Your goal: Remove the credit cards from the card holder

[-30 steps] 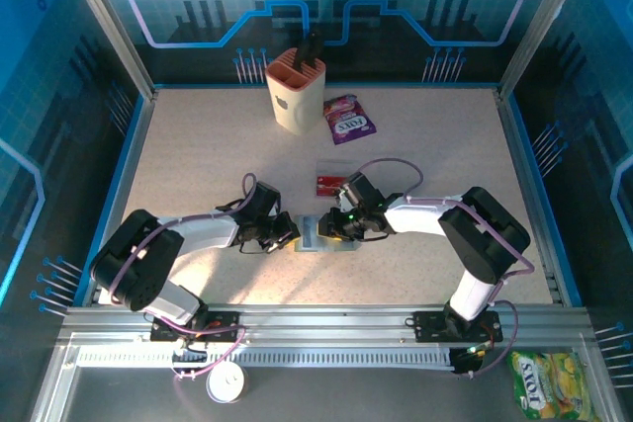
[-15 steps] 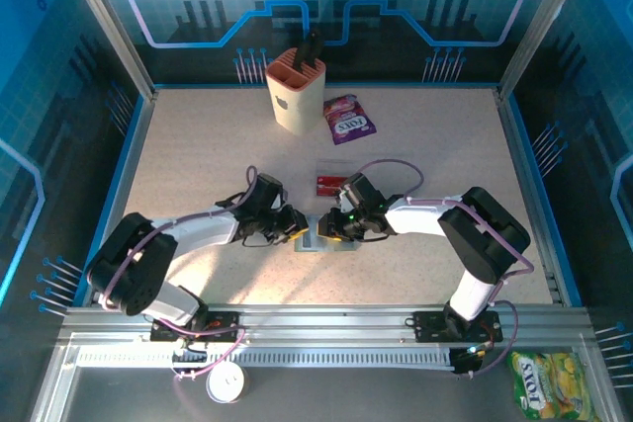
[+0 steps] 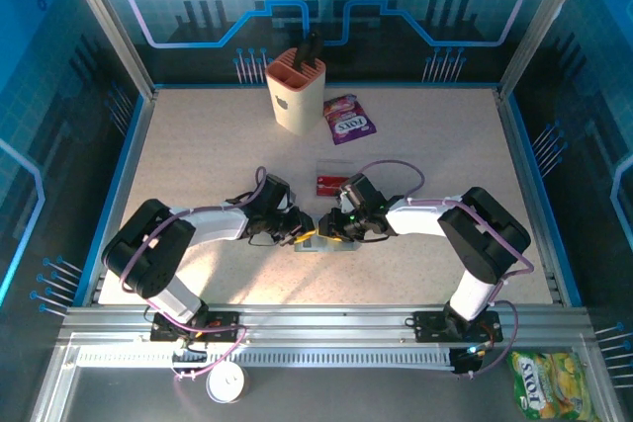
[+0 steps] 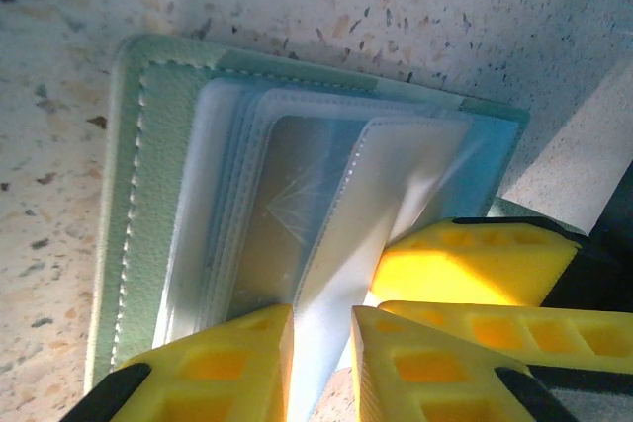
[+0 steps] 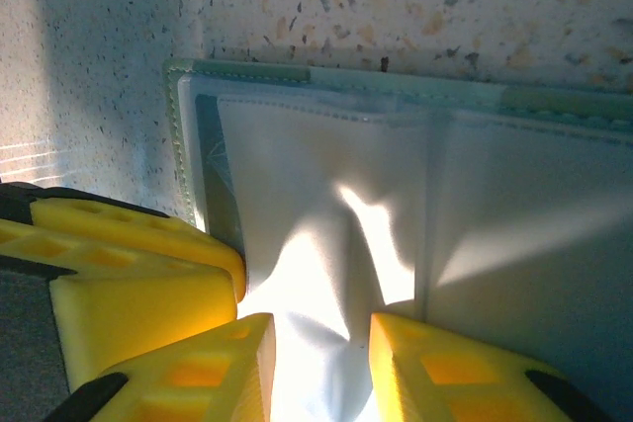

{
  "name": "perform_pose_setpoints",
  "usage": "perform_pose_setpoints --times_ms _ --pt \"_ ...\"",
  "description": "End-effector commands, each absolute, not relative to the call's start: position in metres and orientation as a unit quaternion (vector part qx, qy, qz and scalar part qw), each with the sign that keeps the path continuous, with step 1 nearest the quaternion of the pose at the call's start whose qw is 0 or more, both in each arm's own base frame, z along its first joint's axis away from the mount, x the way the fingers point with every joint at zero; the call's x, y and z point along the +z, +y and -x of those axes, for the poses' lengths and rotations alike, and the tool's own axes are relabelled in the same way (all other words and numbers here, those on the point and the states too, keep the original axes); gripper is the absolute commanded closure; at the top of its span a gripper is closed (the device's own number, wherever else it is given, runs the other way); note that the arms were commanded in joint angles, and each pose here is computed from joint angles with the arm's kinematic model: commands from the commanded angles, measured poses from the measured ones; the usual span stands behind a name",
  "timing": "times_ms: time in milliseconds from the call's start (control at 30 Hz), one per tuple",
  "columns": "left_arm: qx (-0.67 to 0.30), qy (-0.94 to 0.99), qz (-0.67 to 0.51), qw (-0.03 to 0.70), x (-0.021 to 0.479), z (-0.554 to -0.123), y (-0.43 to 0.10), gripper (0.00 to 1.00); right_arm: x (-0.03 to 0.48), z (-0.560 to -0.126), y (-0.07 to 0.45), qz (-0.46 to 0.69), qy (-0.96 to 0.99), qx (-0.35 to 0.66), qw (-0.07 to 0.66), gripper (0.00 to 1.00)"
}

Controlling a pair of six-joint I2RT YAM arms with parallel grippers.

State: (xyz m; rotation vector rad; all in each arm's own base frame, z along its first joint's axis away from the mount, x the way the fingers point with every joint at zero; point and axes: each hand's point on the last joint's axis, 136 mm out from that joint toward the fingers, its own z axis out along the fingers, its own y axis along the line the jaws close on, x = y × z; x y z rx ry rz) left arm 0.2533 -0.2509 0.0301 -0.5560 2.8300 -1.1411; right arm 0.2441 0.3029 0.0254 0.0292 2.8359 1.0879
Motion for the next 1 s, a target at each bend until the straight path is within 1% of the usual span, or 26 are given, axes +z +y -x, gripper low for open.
perform_pose_setpoints --times_ms 0,133,400,633,767,967 --pt "-0.377 0.908 0.181 0.009 0.033 -0.254 -0.258 0.77 0.017 -0.238 0.294 -0.024 0.937 0.346 0.039 0.67" --pt "-0.358 0.915 0.188 0.012 0.029 -0.253 -0.251 0.73 0.016 -0.238 0.294 -0.024 0.937 0.347 0.039 0.67" --pt "-0.335 0.922 0.191 0.031 0.033 -0.255 -0.242 0.72 0.015 -0.237 0.294 -0.023 0.936 0.348 0.038 0.67" --pt "-0.337 0.92 0.197 0.039 0.035 -0.256 -0.241 0.7 0.015 -0.236 0.294 -0.026 0.935 0.352 0.041 0.67" --pt "-0.336 0.92 0.197 0.035 0.033 -0.256 -0.242 0.69 0.013 -0.235 0.295 -0.029 0.933 0.358 0.034 0.7" --pt "-0.351 0.915 0.198 0.019 0.03 -0.255 -0.251 0.71 0.01 -0.236 0.295 -0.036 0.927 0.371 0.03 0.74"
